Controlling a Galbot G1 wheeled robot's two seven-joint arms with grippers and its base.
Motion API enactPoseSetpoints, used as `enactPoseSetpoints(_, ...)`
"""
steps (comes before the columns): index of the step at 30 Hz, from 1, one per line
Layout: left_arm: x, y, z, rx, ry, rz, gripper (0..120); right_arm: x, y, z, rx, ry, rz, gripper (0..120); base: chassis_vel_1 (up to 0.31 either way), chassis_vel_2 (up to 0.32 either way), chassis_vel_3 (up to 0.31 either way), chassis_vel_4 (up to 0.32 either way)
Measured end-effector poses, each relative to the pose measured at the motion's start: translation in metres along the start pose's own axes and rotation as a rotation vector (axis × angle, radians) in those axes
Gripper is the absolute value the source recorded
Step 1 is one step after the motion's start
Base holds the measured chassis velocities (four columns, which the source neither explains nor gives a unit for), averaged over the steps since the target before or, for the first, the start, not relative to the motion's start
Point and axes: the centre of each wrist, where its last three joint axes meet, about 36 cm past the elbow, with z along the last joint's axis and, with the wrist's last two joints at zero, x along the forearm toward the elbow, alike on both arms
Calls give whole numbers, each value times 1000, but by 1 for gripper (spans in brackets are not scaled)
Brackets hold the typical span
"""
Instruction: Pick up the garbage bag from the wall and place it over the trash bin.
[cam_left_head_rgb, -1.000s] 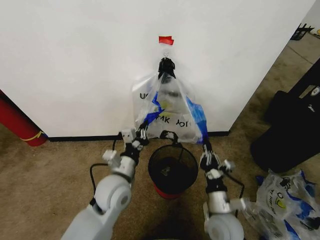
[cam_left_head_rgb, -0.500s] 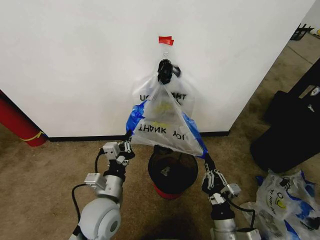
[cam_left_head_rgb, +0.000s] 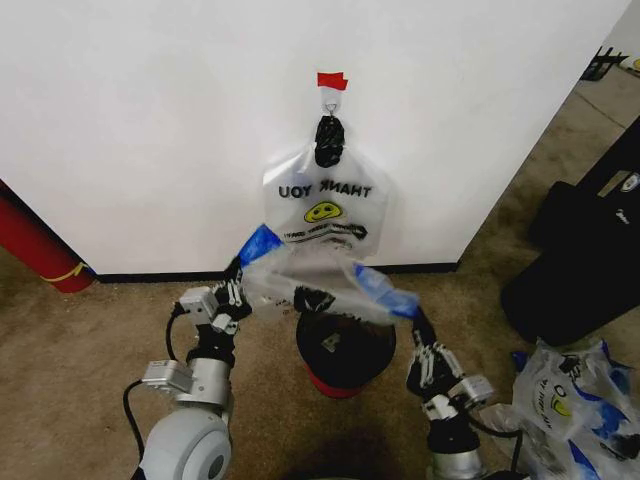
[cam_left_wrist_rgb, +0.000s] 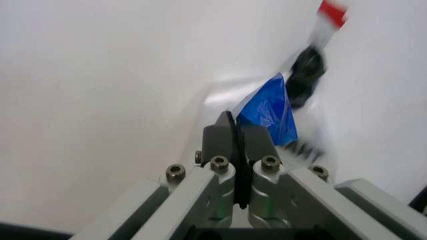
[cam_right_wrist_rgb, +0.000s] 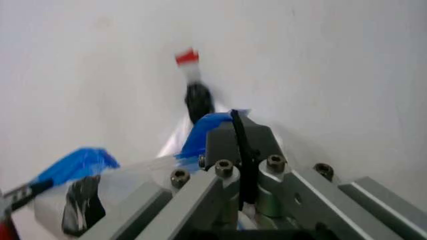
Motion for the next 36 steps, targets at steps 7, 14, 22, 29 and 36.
enactPoseSetpoints(7,11,-14,-28,101,-16,36,0,-27,11,-40,7,-140,-33,0,0,0,0,0)
enactPoseSetpoints(14,22,-24,-36,158,32,37,0,-35,22,-63,-7,-197,-55,0,0,0,0,0)
enactPoseSetpoints(22,27,-27,-34,148,84,25,0,-33,23,-58,-15,-177,-61,0,0,0,0,0)
enactPoseSetpoints(29,27,-12,5,35,165,-39,0,-13,4,4,8,-43,-59,0,0,0,0,0)
enactPoseSetpoints(36,32,-8,32,-6,230,-45,0,-7,-15,37,38,21,-48,0,0,0,0,0)
